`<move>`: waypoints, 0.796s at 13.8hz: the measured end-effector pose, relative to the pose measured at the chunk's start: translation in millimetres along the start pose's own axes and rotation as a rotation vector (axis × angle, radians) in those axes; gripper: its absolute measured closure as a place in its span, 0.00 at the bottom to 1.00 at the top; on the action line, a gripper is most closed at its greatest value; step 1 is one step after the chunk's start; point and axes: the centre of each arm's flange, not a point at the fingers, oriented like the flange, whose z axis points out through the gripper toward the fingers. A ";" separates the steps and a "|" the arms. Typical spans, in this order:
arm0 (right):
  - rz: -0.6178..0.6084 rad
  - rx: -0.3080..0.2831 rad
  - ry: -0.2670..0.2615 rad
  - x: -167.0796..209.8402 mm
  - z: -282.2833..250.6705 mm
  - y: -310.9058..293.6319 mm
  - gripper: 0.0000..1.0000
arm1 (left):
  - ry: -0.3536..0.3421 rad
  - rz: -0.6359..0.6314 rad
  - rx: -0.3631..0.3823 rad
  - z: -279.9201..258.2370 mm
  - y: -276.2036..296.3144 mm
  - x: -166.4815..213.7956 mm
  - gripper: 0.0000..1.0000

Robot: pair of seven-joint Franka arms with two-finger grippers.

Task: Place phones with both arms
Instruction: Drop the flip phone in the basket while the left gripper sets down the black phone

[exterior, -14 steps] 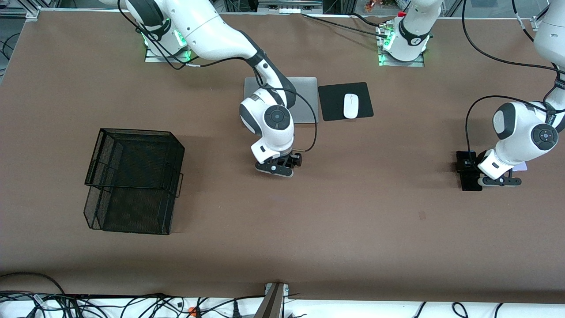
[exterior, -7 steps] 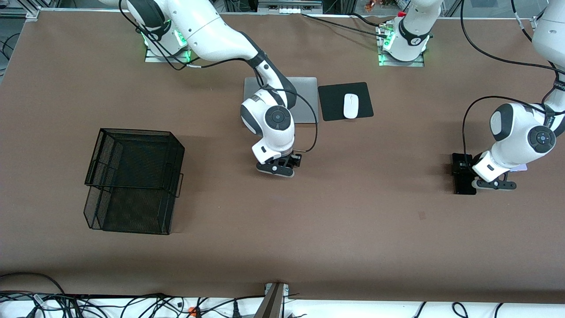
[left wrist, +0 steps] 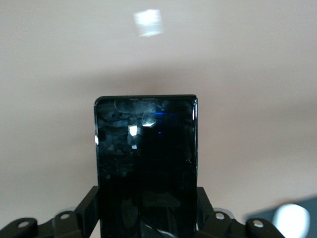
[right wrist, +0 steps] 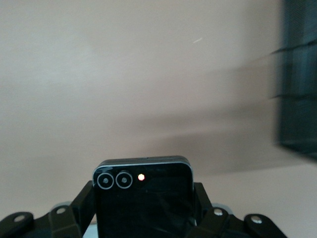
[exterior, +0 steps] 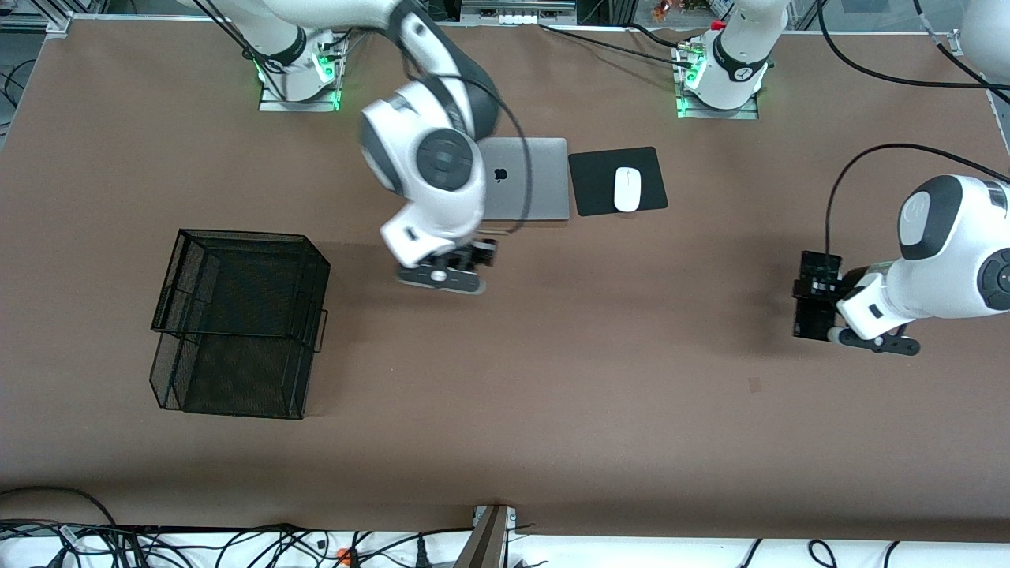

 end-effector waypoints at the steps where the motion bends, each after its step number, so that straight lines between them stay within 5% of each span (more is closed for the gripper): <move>1: -0.030 -0.002 0.001 9.6 -7.1 43.7 0.19 | -0.011 0.030 -0.025 2.0 27.4 3.7 0.21; 5: -0.134 0.021 -0.041 28.2 12.5 249.8 0.19 | -0.046 0.101 -0.064 40.7 176.6 18.9 0.21; 8: -0.171 0.040 -0.008 38.6 48.2 360.3 0.19 | 0.045 0.060 -0.129 84.7 289.5 30.6 0.21; 11: -0.172 0.076 0.007 46.4 100.0 403.4 0.19 | 0.160 -0.029 -0.243 134.0 388.6 30.6 0.21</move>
